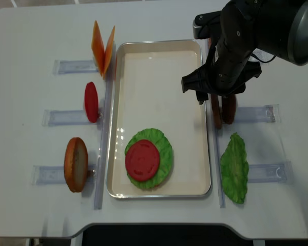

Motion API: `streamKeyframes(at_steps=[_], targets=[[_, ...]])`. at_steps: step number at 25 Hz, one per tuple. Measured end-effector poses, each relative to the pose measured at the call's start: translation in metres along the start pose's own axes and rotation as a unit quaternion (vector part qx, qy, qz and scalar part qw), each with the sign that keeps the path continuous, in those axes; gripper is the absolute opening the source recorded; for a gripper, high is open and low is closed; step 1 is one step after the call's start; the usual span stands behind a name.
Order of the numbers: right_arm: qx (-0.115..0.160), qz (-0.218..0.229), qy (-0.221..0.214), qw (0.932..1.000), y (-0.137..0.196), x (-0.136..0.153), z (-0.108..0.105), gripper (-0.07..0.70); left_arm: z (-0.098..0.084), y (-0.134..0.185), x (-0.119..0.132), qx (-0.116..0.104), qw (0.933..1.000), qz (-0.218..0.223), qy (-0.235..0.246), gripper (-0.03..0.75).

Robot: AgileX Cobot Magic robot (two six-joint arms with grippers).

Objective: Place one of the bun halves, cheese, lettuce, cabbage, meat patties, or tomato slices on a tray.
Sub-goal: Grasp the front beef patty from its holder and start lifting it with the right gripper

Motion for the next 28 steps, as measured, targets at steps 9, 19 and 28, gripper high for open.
streamKeyframes(at_steps=[9,19,28], targets=[[-0.006,-0.007,0.025,0.9996,-0.002,0.0,-0.008,0.433,0.0,0.0,0.0,0.0,1.0,0.0,0.0,0.409],[-0.002,-0.006,0.021,0.9998,-0.002,0.0,-0.007,0.433,0.0,0.0,0.0,0.0,1.0,0.0,0.0,0.409],[0.004,0.013,0.006,0.9999,0.001,0.012,-0.001,0.433,0.0,0.0,0.0,0.0,1.0,0.0,0.0,0.409]])
Point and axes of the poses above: a point on each arm's last joint axis where the gripper is mounted, x pointing out along that axis toward the gripper, z along the wrist's bending axis when the last joint is at zero, y = z × x, the point moved 7 cm from there along x, pointing out along that axis toward the gripper, and after that the axes turned 15 degrees about -x, right-handed, at the moved point
